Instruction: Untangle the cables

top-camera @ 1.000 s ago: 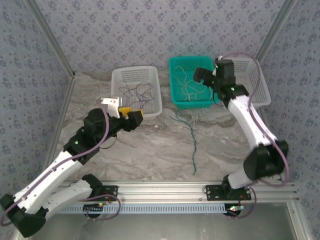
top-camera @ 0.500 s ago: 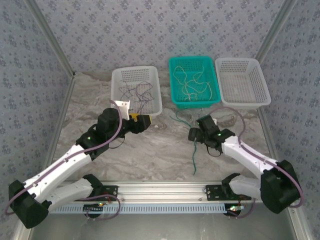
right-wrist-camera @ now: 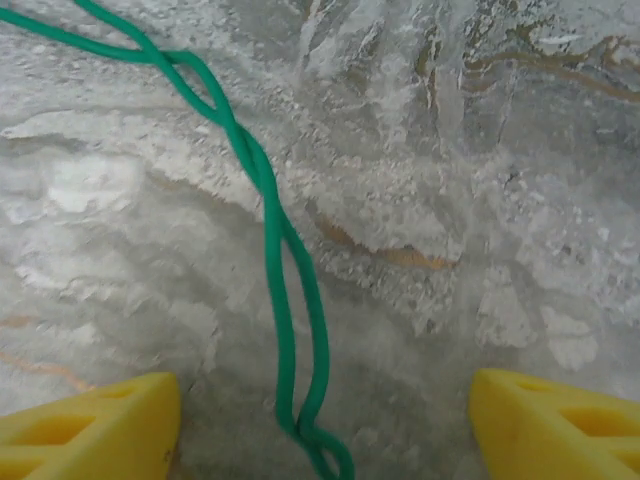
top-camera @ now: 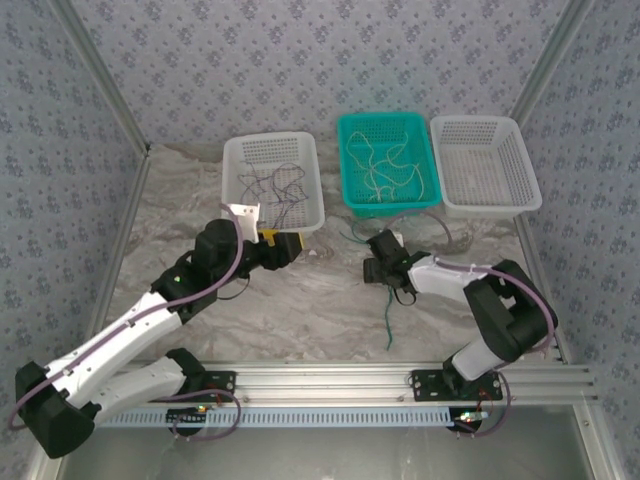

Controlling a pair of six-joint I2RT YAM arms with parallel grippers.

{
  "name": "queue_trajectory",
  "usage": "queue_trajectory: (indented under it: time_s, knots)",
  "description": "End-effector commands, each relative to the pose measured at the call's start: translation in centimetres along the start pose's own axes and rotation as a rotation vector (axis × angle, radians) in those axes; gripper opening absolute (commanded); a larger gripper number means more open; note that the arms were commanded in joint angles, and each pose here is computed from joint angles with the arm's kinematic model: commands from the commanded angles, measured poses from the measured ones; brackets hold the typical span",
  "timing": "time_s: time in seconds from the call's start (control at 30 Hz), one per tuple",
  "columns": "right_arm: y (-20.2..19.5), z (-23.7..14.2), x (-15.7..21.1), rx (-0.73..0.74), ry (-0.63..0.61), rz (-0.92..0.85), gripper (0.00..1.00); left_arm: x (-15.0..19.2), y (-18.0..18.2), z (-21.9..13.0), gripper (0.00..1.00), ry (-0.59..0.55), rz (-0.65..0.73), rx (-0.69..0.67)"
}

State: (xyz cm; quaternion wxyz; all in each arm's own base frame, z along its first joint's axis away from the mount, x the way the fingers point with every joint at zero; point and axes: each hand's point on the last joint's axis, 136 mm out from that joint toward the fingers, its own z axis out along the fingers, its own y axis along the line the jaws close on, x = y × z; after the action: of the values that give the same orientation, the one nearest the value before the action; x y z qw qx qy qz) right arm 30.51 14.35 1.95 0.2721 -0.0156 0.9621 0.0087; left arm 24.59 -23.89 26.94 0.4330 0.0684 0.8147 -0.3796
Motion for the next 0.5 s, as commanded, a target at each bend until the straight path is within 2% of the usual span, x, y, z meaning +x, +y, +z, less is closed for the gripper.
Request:
queue_trajectory:
  time_s: [0.0,0.03,0.1,0.17,0.4,0.47]
  knots:
    - [0.6,1.0,-2.4,-0.006,-0.071,0.01,0.64,-0.8,-0.6,-1.0,0.72,-0.032,-0.002,0.008]
    - [0.9,1.1,-2.3,-0.027,-0.065,0.011,0.57,-0.8,-0.3,-1.1,0.72,-0.033,-0.006,-0.003]
    - [1.5,1.1,-2.2,-0.066,-0.064,0.007,0.34,-0.6,0.3,-1.2,0.72,-0.03,-0.018,-0.032]
    - [1.8,0.8,-1.9,-0.088,-0.056,0.01,0.16,-0.4,0.9,-1.1,0.72,-0.021,-0.031,-0.064]
    - [3.9,-3.3,-0.7,-0.273,-0.118,-0.057,0.01,0.2,1.9,0.0,0.71,-0.002,-0.086,-0.111]
    - [4.1,-4.7,-0.5,-0.308,-0.142,-0.078,0.0,0.4,2.1,0.3,0.69,0.0,-0.1,-0.111]
